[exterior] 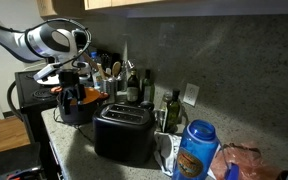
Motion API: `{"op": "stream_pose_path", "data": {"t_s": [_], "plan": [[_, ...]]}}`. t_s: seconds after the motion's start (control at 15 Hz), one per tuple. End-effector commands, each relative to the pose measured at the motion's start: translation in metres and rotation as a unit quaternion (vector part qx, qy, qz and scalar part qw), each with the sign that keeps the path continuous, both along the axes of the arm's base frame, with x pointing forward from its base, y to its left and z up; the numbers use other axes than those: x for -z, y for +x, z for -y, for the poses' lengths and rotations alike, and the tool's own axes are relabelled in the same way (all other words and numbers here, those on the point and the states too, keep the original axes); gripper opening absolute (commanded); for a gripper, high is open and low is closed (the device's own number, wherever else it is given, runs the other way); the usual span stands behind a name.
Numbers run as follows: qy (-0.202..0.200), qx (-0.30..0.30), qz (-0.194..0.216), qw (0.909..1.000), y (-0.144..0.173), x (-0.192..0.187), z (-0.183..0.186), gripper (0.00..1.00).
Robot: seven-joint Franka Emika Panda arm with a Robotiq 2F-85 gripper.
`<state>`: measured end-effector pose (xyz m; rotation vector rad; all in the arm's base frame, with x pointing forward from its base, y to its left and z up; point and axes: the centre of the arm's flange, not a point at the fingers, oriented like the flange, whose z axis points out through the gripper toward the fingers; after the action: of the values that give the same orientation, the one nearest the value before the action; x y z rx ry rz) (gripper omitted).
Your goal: Pull the toaster lever up
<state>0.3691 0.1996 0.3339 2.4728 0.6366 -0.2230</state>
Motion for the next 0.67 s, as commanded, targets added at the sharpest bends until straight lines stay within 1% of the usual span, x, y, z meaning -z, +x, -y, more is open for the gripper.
{"op": "stream_pose_path", "data": {"t_s": [0.0, 0.33, 0.6], "plan": [[-0.021, -0.015, 0.033, 0.9991, -0.009, 0.008, -0.013, 1.0], [-0.053, -0.033, 0.063, 0.9961, -0.022, 0.018, -0.023, 1.0], [-0.088, -0.045, 0.098, 0.9903, -0.022, 0.026, -0.022, 1.0]]}}
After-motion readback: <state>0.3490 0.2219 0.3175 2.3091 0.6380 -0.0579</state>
